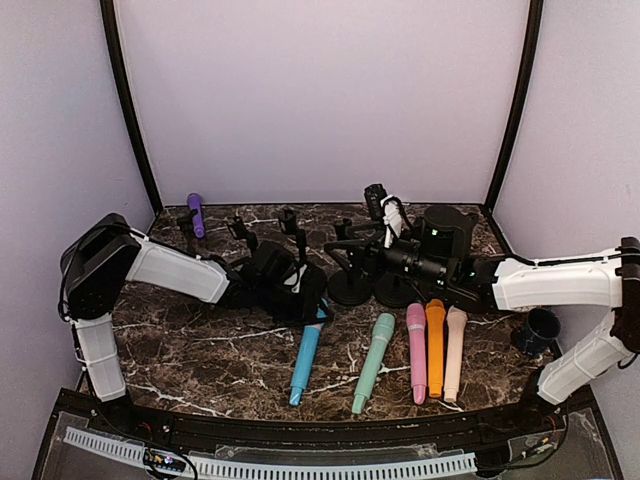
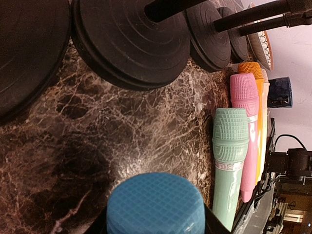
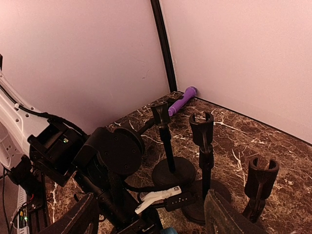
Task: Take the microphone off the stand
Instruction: Place the microphone at the center of the board.
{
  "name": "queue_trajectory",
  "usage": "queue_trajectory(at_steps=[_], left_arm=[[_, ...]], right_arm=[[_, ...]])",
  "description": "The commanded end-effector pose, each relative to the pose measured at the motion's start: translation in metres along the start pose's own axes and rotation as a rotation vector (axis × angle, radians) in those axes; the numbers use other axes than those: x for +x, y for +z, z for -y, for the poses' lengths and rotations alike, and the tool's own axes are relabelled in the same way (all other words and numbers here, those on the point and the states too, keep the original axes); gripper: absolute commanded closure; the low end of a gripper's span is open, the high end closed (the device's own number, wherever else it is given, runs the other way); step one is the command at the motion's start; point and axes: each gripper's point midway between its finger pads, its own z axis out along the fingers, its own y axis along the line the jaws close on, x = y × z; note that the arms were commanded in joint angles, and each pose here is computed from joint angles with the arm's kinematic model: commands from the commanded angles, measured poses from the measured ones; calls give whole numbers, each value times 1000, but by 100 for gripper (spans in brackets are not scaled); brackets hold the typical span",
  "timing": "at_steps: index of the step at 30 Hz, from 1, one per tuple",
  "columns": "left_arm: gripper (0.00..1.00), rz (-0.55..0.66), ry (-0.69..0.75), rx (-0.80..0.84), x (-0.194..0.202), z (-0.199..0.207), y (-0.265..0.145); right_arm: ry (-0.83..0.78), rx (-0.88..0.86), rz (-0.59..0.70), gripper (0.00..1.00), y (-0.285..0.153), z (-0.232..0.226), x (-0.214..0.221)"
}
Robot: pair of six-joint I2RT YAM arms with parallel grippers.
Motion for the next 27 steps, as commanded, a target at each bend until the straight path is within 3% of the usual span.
queue_trajectory(at_steps=[1, 7, 19, 27], left_arm=[[67, 43, 28, 23, -9, 10, 7], [58, 36, 13, 43, -8, 11, 17], [27, 64, 75, 18, -15, 15, 7], [24, 124, 119, -19, -20, 19, -21]], right_arm=[[11, -13, 33, 25, 0, -2, -7], [22, -6, 25, 25, 0, 0, -3], [27, 1, 20, 25, 3, 1, -3], [29, 11, 18, 25, 4, 3, -3]])
